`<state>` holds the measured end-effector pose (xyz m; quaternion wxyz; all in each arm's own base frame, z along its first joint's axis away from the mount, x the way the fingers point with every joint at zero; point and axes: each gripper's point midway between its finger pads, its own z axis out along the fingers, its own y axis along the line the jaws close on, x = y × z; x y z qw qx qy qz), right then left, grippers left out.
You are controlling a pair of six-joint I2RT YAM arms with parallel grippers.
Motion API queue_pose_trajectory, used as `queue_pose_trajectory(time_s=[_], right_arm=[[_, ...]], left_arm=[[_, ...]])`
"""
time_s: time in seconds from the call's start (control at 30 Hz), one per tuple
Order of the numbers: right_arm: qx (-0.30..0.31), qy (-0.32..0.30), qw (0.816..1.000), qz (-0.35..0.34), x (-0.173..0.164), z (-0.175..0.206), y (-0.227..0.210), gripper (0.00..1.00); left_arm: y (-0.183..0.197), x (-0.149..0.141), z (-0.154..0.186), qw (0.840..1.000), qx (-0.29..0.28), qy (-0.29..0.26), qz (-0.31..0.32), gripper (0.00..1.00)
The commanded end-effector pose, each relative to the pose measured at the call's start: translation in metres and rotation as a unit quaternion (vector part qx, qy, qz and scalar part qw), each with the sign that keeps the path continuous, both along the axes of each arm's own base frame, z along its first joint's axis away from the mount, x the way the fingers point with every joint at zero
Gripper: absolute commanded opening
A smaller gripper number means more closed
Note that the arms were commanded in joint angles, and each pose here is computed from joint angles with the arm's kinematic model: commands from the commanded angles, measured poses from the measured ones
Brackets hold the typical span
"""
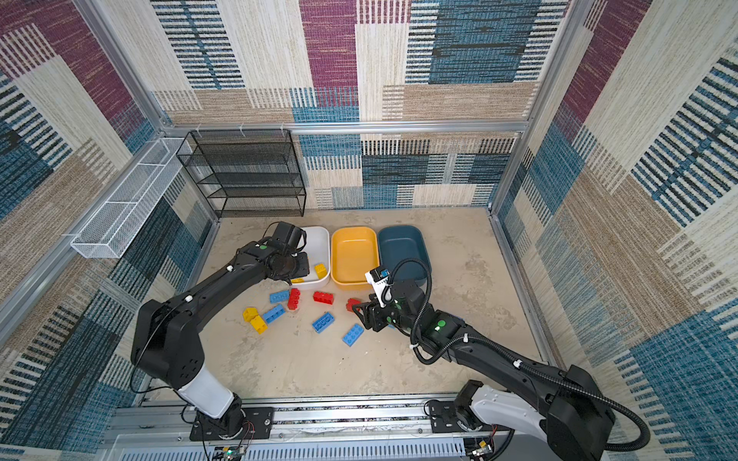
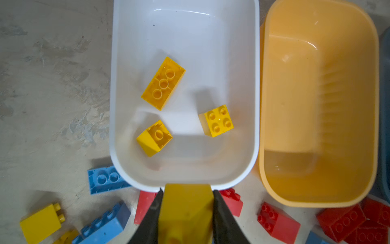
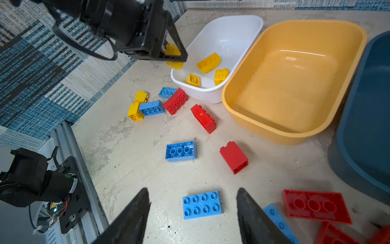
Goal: Sort the legos into containers by color
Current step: Place the lego in the container.
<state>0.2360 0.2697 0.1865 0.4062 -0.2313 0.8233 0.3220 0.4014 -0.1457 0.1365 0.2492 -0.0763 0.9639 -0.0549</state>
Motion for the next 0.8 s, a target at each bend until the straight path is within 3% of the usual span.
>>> queue_pose_trajectory(time_s=[0.0, 0.23, 0.4, 0.6, 0.77], right_arm=[[0.015, 0.001, 1.000, 0.001, -0.002, 0.003, 0.001, 0.67], [0.013, 0.007, 1.000, -0.003, -0.006, -0.001, -0.004, 0.67], [0.010, -0.001, 1.000, -0.005, -0.002, 0.007, -0.003, 0.69], [0.016, -0.010, 1.000, 0.005, 0.001, 0.019, 0.011, 0.73], [-0.001, 0.003, 1.000, 0.019, 0.002, 0.012, 0.046, 0.73]], left_arm=[[-0.004, 0.012, -0.007, 1.000, 0.005, 0.019, -0.017, 0.32], [0.000, 0.038, -0.027, 0.999, 0.009, 0.037, -0.006, 0.33], [0.001, 0.045, -0.020, 0.999, 0.011, 0.033, -0.004, 0.48], [0.011, 0.038, 0.029, 1.000, 0.010, -0.016, 0.006, 0.74], [0.028, 0.005, 0.100, 0.994, -0.013, -0.106, 0.017, 0.84]])
